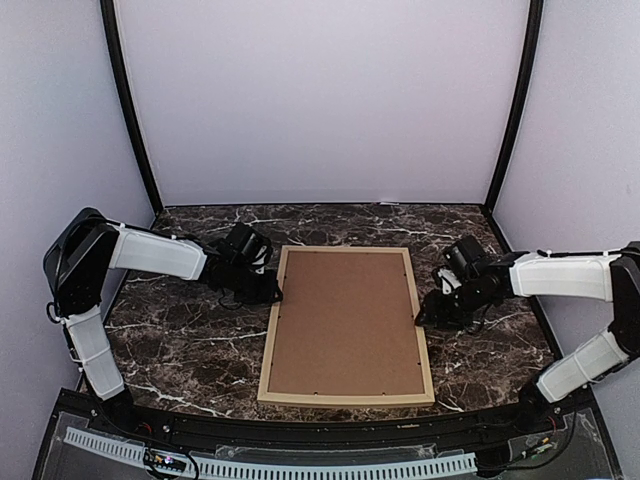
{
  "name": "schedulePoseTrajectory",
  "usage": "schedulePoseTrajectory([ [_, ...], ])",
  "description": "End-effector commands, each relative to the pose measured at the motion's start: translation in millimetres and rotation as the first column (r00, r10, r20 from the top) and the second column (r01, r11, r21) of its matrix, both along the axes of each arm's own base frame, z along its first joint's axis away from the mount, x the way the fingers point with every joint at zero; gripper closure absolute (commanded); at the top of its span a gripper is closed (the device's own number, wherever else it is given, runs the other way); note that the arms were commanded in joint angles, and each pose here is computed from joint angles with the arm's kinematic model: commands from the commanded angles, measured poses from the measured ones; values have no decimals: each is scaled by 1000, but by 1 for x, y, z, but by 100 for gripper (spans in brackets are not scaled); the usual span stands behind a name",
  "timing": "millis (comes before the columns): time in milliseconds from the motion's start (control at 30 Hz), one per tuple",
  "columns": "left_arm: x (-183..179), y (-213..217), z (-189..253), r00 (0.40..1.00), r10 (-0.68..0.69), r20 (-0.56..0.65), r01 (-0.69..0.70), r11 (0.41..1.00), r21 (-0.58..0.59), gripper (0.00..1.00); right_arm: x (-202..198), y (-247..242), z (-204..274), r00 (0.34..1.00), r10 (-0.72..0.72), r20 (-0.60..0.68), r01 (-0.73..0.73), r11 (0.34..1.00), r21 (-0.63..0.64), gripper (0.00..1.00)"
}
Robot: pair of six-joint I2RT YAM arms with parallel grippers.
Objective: Put the photo into the frame
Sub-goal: Position the photo frame at the center of the board.
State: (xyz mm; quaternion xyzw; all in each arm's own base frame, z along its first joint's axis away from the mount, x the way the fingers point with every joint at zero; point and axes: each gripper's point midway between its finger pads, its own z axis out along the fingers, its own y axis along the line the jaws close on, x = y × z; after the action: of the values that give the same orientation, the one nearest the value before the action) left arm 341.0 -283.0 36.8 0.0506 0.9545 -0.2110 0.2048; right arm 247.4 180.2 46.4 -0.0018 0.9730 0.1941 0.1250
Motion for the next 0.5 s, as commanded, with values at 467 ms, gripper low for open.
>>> schedulePoseTrajectory([
  [467, -19, 8, -18, 997, -46, -65, 52, 996, 79, 62, -49, 8, -25, 996, 38, -78, -38, 999, -4, 53],
])
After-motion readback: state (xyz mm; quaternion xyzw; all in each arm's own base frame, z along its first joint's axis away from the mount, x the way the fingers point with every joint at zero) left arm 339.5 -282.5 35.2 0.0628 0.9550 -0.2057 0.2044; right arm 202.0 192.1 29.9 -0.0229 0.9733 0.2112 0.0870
